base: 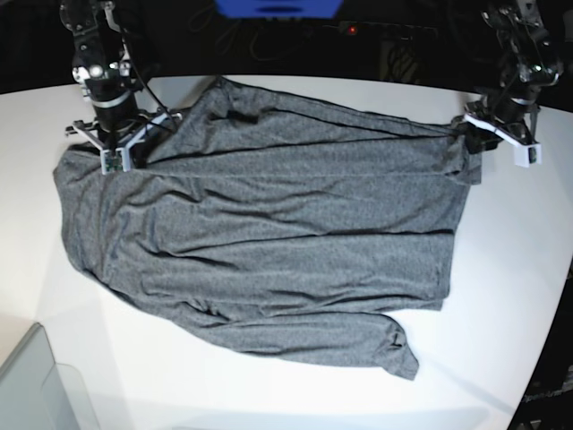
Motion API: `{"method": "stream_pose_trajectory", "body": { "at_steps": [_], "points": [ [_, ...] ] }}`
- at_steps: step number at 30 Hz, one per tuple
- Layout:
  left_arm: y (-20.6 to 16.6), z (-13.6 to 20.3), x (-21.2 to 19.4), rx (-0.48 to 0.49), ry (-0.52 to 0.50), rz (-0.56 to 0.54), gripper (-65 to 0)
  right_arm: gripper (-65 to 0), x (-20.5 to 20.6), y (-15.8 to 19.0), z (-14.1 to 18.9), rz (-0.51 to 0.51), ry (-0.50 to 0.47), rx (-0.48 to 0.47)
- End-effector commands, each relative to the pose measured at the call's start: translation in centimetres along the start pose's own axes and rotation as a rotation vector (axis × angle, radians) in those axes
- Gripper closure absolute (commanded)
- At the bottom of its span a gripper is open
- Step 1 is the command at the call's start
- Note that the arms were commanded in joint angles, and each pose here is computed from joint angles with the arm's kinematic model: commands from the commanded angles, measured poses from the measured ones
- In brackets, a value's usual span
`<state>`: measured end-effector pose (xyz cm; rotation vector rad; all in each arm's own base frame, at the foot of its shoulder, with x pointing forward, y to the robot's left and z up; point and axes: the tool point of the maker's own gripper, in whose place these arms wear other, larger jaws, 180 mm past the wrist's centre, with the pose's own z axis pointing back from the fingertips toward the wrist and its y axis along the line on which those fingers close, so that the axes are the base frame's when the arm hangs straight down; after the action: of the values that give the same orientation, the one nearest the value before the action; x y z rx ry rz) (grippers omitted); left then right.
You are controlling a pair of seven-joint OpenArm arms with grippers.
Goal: Layout the t-shirt on the table in an organized manner, then fold the t-shirt properly
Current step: 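Hold the grey shirt's shoulder edge taut with both grippers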
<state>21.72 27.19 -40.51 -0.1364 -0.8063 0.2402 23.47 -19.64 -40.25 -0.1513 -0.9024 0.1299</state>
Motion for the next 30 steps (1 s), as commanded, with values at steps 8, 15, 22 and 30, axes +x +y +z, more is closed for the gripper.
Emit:
{"method": "stream_pose_trajectory", "body": {
  "at_steps": [8, 15, 22, 30],
  "points": [
    [0.3, -0.5, -0.9, -0.007, 0.011, 0.028, -34.0, 0.0, 1.0, -0.3, 0.1, 0.01, -0.04, -0.006],
    [0.5, -0.1, -2.1, 0.002, 0.029, 0.033, -45.4, 0.0, 1.0, -0.3, 0.1, 0.01, -0.039, -0.006],
    [0.4, 0.0, -2.5, 0.0, 0.032, 0.051, -45.4, 0.0, 1.0, -0.3, 0.1, 0.01, -0.039, -0.006],
    [0.6, -0.6, -4.2, 0.005, 0.072, 0.079, -41.9, 0.0, 1.0, -0.2, 0.1, 0.006, -0.038, -0.005]
  ]
}}
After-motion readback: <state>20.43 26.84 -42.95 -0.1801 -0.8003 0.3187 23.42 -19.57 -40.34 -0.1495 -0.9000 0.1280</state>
